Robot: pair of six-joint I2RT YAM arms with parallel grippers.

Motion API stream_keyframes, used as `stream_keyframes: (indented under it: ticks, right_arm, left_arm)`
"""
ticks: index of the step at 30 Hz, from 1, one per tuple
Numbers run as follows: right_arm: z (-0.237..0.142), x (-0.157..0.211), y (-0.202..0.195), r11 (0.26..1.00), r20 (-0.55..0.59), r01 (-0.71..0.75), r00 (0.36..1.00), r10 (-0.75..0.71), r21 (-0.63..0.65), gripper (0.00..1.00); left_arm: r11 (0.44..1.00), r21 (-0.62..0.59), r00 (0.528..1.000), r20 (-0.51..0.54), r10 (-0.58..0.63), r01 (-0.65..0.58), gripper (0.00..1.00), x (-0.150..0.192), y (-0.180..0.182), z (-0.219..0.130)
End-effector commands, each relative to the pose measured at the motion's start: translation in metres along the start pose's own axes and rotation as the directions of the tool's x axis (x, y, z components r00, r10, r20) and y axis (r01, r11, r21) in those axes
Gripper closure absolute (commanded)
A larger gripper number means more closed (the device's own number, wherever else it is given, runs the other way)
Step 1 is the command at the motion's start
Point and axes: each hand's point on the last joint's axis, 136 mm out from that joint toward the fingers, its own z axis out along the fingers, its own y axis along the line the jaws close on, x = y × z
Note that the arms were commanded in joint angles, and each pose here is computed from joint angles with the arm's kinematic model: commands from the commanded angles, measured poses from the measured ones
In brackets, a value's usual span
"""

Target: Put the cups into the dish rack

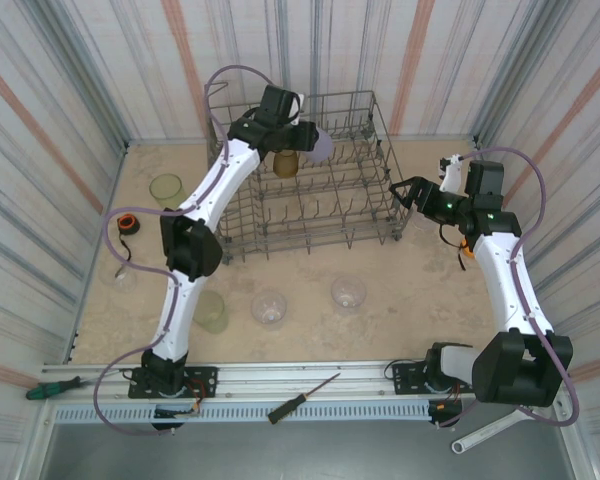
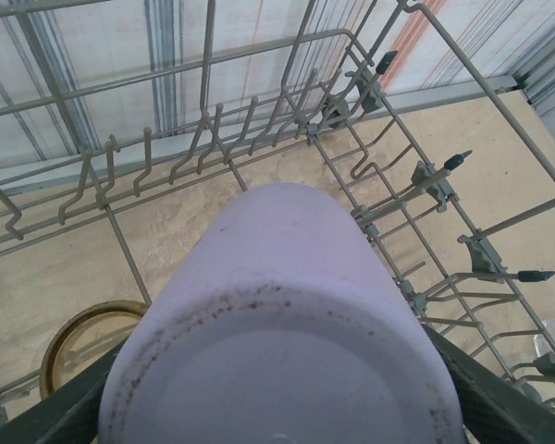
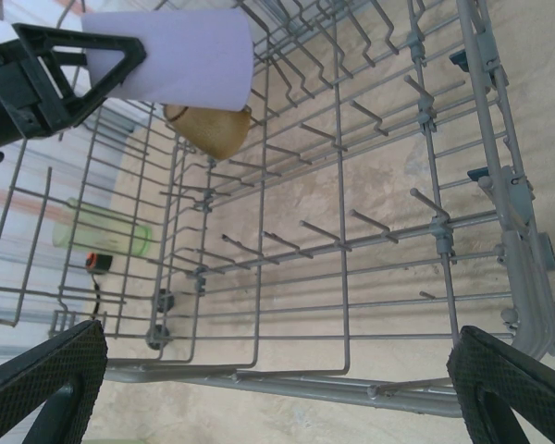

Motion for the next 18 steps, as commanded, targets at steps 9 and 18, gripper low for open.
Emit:
stream_keyframes:
  ticks: [9, 18]
  right_arm:
    - [-0.001, 0.004, -0.007, 1.000, -0.008, 0.006, 1.000, -0.006, 0.023, 0.01]
    - [0.000, 0.005, -0.009, 1.000, -0.009, 0.003, 1.000, -0.002, 0.027, 0.01]
  left_arm:
    - [0.992, -0.105, 0.998, -0.022, 0.067, -0.069, 0.82, 0.006, 0.017, 0.009]
    - [0.992, -0.097, 0.996, -0.031, 0.079, -0.081, 0.81, 0.013, 0.014, 0.019]
